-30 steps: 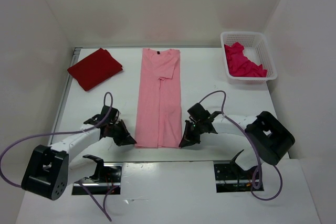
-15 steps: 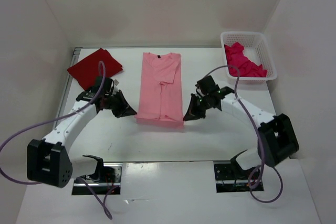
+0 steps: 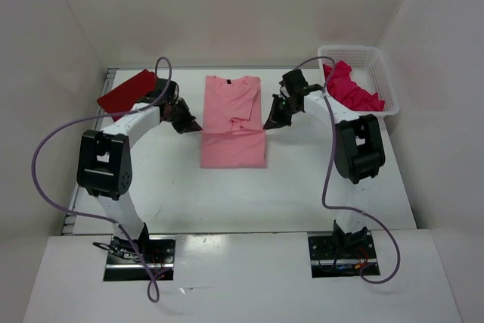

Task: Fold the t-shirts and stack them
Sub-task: Fold the folded rectangular tshirt in 1/3 of the way

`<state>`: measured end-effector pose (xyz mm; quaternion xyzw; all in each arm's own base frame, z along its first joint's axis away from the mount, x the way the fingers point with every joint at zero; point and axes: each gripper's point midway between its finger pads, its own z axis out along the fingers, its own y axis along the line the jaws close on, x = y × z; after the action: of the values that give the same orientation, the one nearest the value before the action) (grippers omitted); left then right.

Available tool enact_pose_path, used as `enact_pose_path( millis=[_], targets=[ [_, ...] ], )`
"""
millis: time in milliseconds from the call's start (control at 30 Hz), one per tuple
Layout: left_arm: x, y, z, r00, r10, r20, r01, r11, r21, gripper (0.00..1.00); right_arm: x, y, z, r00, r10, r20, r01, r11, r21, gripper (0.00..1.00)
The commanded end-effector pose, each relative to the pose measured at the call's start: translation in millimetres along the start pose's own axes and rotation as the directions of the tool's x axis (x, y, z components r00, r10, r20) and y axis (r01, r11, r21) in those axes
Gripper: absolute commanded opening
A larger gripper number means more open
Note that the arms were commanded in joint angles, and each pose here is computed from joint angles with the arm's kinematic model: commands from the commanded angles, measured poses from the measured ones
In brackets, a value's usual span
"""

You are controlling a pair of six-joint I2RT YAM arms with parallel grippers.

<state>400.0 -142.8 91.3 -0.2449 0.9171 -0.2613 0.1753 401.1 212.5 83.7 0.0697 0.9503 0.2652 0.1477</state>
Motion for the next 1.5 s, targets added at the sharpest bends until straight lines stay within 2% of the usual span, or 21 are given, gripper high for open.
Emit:
enact_pose_path(
  millis=[0, 167, 233, 300, 400, 433, 467, 500, 567, 633, 700, 733, 767, 800, 900, 967, 1067, 1133, 1233, 1333, 1467],
  targets=[
    [-37.0, -11.2, 10.5, 0.995, 0.04, 0.092, -0.04, 0.999, -0.001, 0.0, -37.0, -0.6, 7.2, 0.998, -0.038, 0.056, 0.039, 0.999, -0.018, 0.0],
    [-54.0, -9.0, 36.2, 0.995, 0.02, 0.099, -0.02, 1.0, 0.0, 0.01, -46.5, -16.7, 39.7, 1.0, -0.021, 0.019, 0.021, 1.0, 0.006, 0.0],
    [-58.6, -7.6, 43.3, 0.994, 0.009, 0.111, -0.008, 1.0, -0.005, 0.07, -54.4, -11.0, 41.2, 0.999, -0.019, 0.03, 0.019, 1.0, -0.01, 0.05],
    [-71.1, -14.3, 38.1, 0.988, -0.022, 0.151, 0.018, 0.999, 0.028, 0.09, -67.7, -2.5, 39.6, 0.998, -0.024, 0.062, 0.026, 0.999, -0.028, 0.07],
    [-84.6, -25.3, 18.5, 0.973, -0.049, 0.225, 0.035, 0.997, 0.069, 0.09, -74.6, 12.1, 28.2, 0.996, -0.03, 0.082, 0.035, 0.997, -0.068, 0.13],
    [-84.9, -25.3, 14.5, 0.971, -0.049, 0.235, 0.034, 0.997, 0.067, 0.11, -75.9, 15.1, 24.4, 0.996, -0.022, 0.088, 0.029, 0.997, -0.073, 0.17],
    [-90.2, -35.4, 3.4, 0.964, -0.041, 0.264, 0.016, 0.995, 0.095, 0.2, -77.6, 18.4, 19.5, 0.995, -0.026, 0.098, 0.034, 0.996, -0.078, 0.26],
    [-92.6, -40.2, -1.2, 0.96, -0.047, 0.276, 0.017, 0.994, 0.11, 0.26, -81.5, 23.2, 10.5, 0.992, -0.034, 0.122, 0.043, 0.996, -0.08, 0.31],
    [-88.2, -42.3, -13.6, 0.957, -0.044, 0.287, 0.01, 0.993, 0.121, 0.31, -79.3, 23.2, 3.6, 0.991, -0.035, 0.131, 0.044, 0.996, -0.072, 0.43],
    [-84.5, -43.3, -20.6, 0.95, -0.064, 0.304, 0.019, 0.989, 0.148, 0.37, -74.1, 21.4, -6.7, 0.989, -0.035, 0.143, 0.043, 0.997, -0.056, 0.47],
    [-71.8, -41.3, -29.3, 0.955, -0.062, 0.289, 0.015, 0.987, 0.162, 0.4, -66.1, 14.7, -9.5, 0.988, -0.033, 0.148, 0.039, 0.999, -0.038, 0.47],
    [-57.2, -27.9, -22.6, 0.963, -0.08, 0.257, 0.042, 0.988, 0.15, 0.39, -64.6, 26.6, -18.5, 0.983, -0.056, 0.175, 0.067, 0.996, -0.059, 0.41],
    [-52.5, -32.0, -29.6, 0.962, -0.086, 0.261, 0.037, 0.982, 0.184, 0.37, -54.6, 23.3, -17.0, 0.987, -0.043, 0.155, 0.053, 0.996, -0.066, 0.33],
    [-38.0, -33.2, -27.6, 0.97, -0.072, 0.231, 0.026, 0.98, 0.198, 0.35, -43.0, 29.1, -15.1, 0.99, -0.054, 0.132, 0.065, 0.995, -0.077, 0.16],
    [18.0, -30.6, -9.7, 0.992, -0.024, 0.126, 0.002, 0.985, 0.175, 0.3, -5.2, 43.7, -0.4, 0.994, -0.097, 0.056, 0.102, 0.99, -0.1, 0.01],
    [55.1, -27.4, 2.4, 0.999, 0.016, 0.047, -0.024, 0.985, 0.169, 0.3, 27.6, 46.1, 10.4, 0.992, -0.127, 0.003, 0.127, 0.987, -0.1, 0.0],
    [71.1, -11.3, 3.9, 1.0, 0.015, 0.027, -0.018, 0.99, 0.139, 0.31, 59.4, 34.7, 13.5, 0.995, -0.098, -0.032, 0.094, 0.991, -0.094, 0.0],
    [76.9, 6.4, 3.8, 0.999, 0.013, 0.041, -0.017, 0.996, 0.093, 0.35, 78.8, 18.9, 16.9, 0.996, -0.068, -0.056, 0.064, 0.995, -0.078, 0.09],
    [82.6, 22.7, 10.9, 1.0, 0.012, 0.029, -0.013, 0.999, 0.042, 0.35, 87.3, 10.0, 23.8, 0.997, -0.053, -0.061, 0.048, 0.996, -0.075, 0.11],
    [82.7, 40.4, 19.0, 1.0, -0.01, 0.024, 0.01, 1.0, -0.024, 0.35, 95.3, -13.1, 37.0, 0.997, -0.022, -0.074, 0.023, 1.0, 0.007, 0.11],
    [83.2, 64.6, 19.8, 0.999, -0.039, 0.025, 0.041, 0.996, -0.077, 0.39, 98.8, -9.5, 27.4, 0.997, -0.026, -0.073, 0.025, 1.0, -0.009, 0.11]
  ],
)
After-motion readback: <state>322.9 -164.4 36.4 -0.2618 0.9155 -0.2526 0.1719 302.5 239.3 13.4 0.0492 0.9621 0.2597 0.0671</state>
